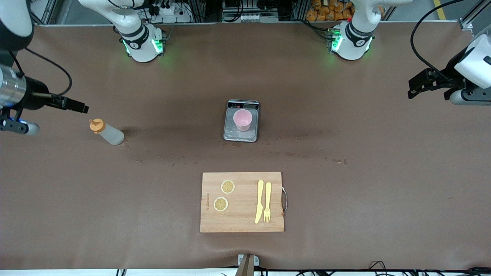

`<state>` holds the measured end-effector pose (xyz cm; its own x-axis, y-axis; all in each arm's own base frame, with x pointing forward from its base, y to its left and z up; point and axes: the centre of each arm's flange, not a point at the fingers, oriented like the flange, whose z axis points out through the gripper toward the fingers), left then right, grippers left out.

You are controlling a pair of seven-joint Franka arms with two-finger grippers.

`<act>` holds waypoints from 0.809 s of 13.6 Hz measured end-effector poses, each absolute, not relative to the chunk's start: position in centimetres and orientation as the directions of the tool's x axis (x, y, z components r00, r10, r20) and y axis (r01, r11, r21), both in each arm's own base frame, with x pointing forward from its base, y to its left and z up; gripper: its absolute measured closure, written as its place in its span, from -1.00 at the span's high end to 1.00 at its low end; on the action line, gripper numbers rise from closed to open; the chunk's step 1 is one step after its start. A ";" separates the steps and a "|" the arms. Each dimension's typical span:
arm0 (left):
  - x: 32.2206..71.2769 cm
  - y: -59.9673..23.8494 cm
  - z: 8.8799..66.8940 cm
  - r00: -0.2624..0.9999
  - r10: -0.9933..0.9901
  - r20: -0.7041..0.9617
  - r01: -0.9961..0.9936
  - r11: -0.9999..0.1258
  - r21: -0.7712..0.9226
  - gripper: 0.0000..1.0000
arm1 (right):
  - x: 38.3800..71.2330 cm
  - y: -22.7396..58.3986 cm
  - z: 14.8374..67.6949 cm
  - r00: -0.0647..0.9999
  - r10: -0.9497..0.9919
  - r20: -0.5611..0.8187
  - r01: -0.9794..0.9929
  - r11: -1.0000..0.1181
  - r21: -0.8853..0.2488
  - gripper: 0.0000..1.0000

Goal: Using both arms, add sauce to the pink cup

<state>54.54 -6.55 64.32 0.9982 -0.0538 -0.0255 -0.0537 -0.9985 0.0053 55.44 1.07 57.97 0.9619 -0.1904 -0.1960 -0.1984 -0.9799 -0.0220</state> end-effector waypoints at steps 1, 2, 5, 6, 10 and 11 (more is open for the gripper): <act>54.5 -6.7 64.3 0.998 -0.057 -0.025 -0.057 -0.998 0.006 1.00 | 54.9 0.8 58.5 0.975 -0.145 -0.166 -0.150 -0.988 -0.023 1.00; 54.5 -7.0 64.3 0.998 -0.062 -0.025 -0.062 -0.998 0.006 1.00 | 54.6 0.1 58.9 0.984 -0.108 -0.138 -0.113 -0.993 -0.026 1.00; 54.3 -7.3 64.1 0.997 -0.068 -0.044 -0.068 -0.998 0.005 1.00 | 53.6 -1.4 59.7 0.995 -0.071 -0.070 -0.074 -0.997 -0.037 1.00; 54.2 -7.4 64.1 0.996 -0.069 -0.051 -0.069 -0.998 0.005 1.00 | 53.2 -1.5 60.0 0.996 -0.067 -0.056 -0.069 -0.997 -0.038 1.00; 54.1 -7.2 64.0 0.996 -0.064 -0.060 -0.064 -0.998 0.004 1.00 | 53.4 -1.8 61.1 0.998 -0.064 -0.009 -0.064 -0.998 -0.004 1.00; 54.1 -7.1 64.0 0.996 -0.062 -0.061 -0.062 -0.998 0.004 1.00 | 53.5 -1.9 61.4 0.998 -0.064 0.000 -0.064 -0.998 0.003 1.00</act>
